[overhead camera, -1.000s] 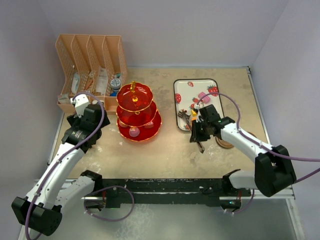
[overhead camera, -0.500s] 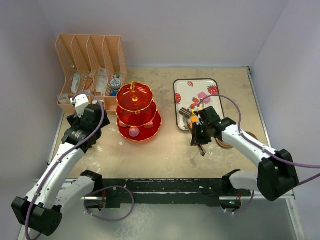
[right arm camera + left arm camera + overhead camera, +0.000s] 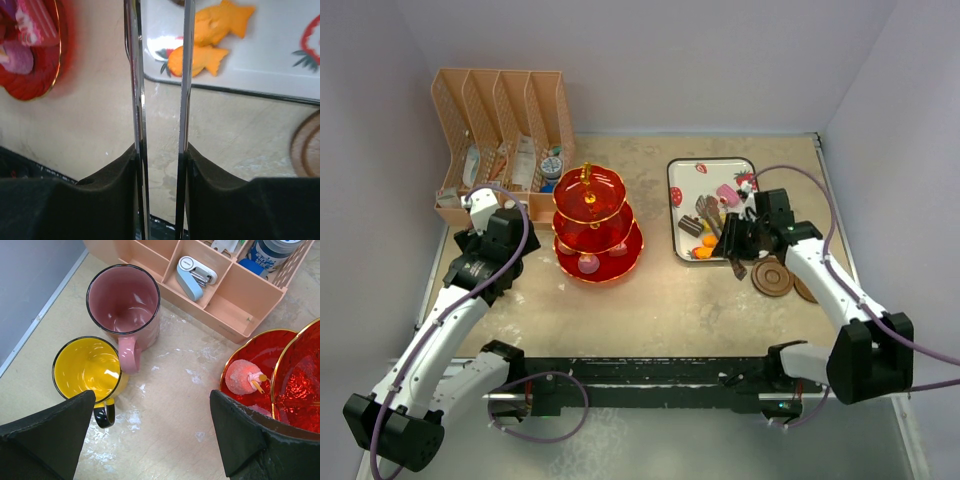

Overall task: Serve the afternoon tea
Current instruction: Pick up the desert from the tray.

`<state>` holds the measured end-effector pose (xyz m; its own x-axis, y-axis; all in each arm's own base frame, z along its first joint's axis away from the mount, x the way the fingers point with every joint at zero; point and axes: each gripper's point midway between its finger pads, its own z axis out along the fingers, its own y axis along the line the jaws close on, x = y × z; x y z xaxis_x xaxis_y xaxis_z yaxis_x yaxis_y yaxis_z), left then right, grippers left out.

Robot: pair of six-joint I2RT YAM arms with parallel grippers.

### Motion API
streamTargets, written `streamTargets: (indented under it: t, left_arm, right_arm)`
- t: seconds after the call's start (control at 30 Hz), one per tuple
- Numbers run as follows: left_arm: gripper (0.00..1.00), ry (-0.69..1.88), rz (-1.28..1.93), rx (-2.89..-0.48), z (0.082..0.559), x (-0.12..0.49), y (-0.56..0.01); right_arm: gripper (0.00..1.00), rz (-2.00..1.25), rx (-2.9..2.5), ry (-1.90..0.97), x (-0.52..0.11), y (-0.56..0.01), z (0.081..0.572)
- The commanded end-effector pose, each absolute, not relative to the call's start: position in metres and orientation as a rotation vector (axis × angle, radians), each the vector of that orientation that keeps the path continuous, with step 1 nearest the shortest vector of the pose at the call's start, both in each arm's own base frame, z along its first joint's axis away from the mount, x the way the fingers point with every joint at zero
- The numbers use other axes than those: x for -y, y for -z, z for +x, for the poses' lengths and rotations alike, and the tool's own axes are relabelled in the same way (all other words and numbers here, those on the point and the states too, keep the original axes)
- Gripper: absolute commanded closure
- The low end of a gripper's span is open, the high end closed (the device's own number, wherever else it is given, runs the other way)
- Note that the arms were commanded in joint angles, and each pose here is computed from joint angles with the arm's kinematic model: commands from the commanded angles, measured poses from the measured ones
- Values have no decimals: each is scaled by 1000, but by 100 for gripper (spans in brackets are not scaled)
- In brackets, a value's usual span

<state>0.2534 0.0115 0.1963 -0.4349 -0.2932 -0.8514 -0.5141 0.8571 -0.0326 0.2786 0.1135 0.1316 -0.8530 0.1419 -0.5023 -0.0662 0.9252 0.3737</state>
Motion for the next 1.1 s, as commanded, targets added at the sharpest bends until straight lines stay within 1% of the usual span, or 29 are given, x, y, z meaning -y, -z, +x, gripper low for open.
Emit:
streamTargets:
  t: [0.0, 0.13, 0.37, 0.6, 0.8, 0.97, 1.07]
  left_arm:
    - [6, -260, -585, -2013, 258, -10, -208]
    - [6, -260, -583, -2015, 258, -9, -208]
    - [6, -260, -580, -2019, 258, -9, -207]
    - [6, -262, -581, -2018, 258, -9, -207]
    - [6, -264, -583, -2017, 258, -9, -207]
    - [6, -265, -583, -2020, 259, -9, -206]
    - [6, -267, -581, -2022, 259, -9, -206]
  right_arm:
    - [61, -22, -2575, -773, -142, -114, 257]
    - [57, 26, -2572, -816, -144, -107, 248]
    - [58, 127, -2570, -756, -126, -95, 252]
    - [58, 136, -2567, -764, -122, -96, 252]
    - [59, 167, -2571, -717, -108, -89, 253]
    - [60, 149, -2593, -784, -112, -78, 251]
    - [62, 80, -2587, -869, -121, -80, 249]
